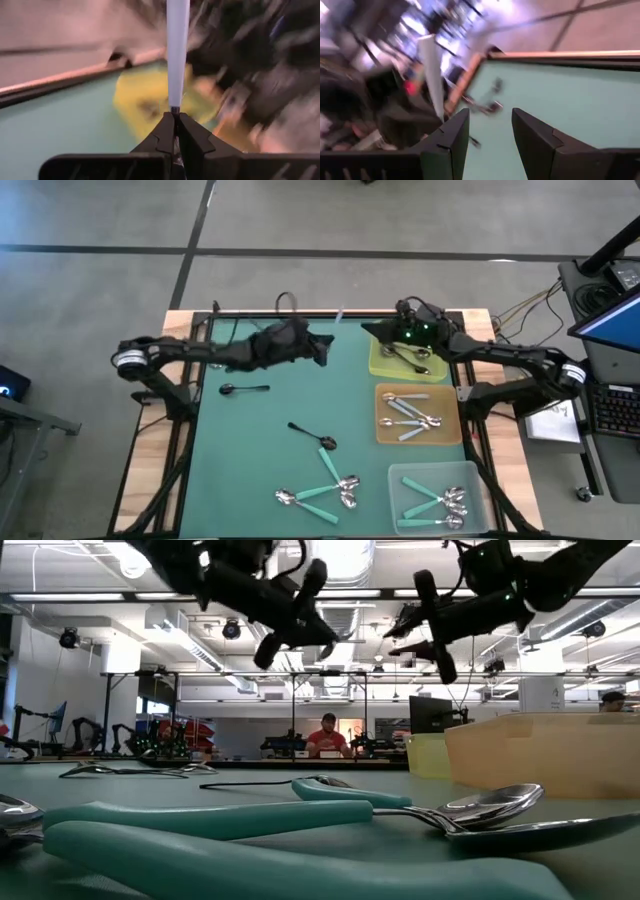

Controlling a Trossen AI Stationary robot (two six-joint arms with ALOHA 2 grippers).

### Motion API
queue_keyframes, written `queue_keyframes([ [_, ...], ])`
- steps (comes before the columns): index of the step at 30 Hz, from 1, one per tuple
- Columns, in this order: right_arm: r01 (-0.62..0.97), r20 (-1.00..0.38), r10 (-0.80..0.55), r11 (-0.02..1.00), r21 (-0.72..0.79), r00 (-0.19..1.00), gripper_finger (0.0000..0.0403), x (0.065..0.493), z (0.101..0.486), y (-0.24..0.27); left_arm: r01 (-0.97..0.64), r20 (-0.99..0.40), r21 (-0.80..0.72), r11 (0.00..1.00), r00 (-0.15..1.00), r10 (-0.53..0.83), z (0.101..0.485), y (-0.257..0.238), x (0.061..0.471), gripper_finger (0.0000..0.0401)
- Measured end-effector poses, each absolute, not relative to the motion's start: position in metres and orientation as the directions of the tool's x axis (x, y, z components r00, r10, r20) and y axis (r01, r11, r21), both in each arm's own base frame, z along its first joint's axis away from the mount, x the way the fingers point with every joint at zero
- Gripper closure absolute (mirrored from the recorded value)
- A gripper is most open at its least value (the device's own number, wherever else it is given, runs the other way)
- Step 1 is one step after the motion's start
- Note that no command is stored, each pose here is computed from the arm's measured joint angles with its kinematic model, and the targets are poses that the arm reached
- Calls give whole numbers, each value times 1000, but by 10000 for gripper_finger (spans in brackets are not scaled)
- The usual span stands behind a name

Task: Sort silverware by color (type)
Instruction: Put the blue spoon into the orange bin

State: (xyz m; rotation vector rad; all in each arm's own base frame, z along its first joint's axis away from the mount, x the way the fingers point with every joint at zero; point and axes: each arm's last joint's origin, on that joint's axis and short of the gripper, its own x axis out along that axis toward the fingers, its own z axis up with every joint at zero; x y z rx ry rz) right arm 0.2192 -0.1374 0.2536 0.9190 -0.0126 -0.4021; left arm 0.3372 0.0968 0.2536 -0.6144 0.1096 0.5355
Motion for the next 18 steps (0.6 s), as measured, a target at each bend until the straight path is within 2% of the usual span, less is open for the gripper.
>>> queue_keyframes([
  [3, 297, -124, -348, 504, 811, 929, 264, 225, 249, -141, -523, -178, -599, 607, 825, 536, 237, 92, 334, 401],
  [5, 317, -154, -344, 488, 813, 926, 264, 230, 245, -145, -537, -192, -626, 566, 809, 556, 229, 91, 335, 401],
  [11, 300, -183, -270, 497, 815, 945, 264, 256, 241, -155, -534, -222, -643, 549, 816, 533, 227, 89, 352, 401],
  [15, 287, -197, -225, 506, 814, 954, 264, 270, 241, -163, -626, -302, -620, 472, 747, 593, 226, 92, 354, 401],
  [18, 297, -209, -223, 517, 803, 952, 264, 276, 243, -168, -645, -311, -609, 461, 729, 609, 225, 92, 352, 401],
])
